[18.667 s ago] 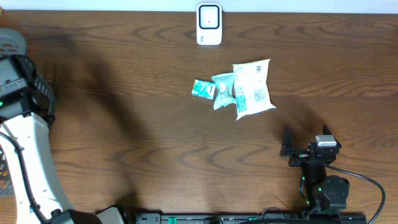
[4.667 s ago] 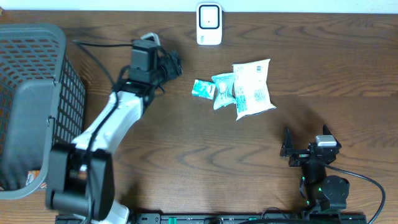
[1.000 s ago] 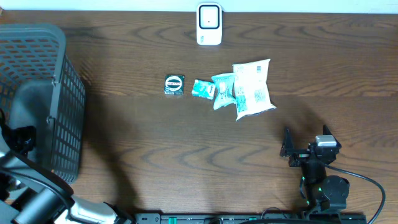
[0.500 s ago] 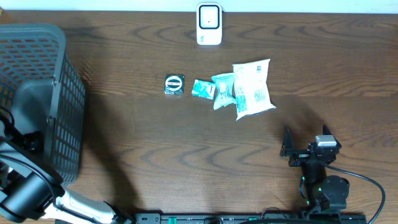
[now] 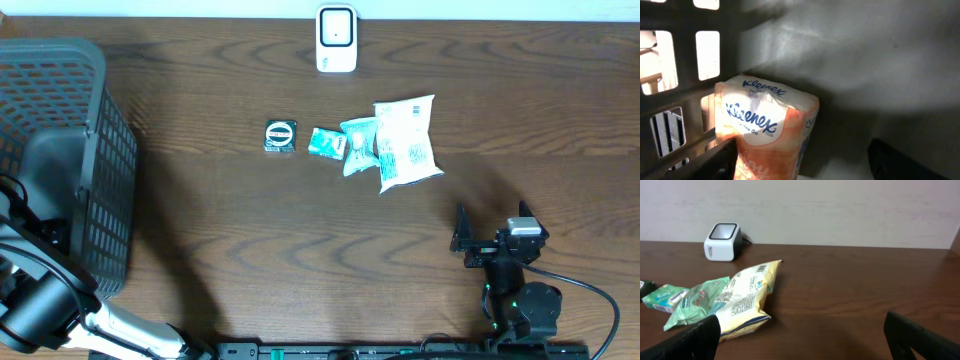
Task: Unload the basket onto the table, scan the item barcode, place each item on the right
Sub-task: 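Grasp the orange Kleenex pack in the basket with the left gripper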
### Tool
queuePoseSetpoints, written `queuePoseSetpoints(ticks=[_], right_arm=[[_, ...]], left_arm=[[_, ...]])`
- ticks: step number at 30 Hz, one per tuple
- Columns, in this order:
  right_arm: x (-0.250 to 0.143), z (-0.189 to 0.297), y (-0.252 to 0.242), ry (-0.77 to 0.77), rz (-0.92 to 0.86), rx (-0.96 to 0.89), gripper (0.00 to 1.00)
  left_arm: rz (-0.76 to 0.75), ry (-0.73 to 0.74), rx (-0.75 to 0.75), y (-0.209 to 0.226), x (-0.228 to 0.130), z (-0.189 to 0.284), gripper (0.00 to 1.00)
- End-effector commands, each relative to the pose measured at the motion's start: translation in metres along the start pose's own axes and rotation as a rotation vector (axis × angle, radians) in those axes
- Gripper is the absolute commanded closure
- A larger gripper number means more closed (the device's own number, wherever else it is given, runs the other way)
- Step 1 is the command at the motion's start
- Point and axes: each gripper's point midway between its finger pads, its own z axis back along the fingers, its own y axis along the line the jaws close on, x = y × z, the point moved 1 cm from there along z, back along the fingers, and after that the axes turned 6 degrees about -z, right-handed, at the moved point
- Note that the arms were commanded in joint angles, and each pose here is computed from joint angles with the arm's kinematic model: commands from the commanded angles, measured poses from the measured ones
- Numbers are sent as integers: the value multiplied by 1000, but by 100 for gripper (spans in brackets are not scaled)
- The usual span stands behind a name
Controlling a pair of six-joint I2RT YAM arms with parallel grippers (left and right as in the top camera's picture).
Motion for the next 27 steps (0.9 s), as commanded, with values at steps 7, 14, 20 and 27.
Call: queuePoseSetpoints(ticks=[7,14,20,27], right_arm=[[-1,0,2,1,-17,9,1],[-1,0,2,1,-17,9,1],[-1,0,2,1,-17,9,1],[-1,0,2,1,-17,9,1]], left_arm=[[2,13,40,6,-7,-21,20],[1,29,36,6,-13,-28,73],[-28,73,-35,-7,-17,-22,92],[-135,27,-253,-33,-3,33,93]])
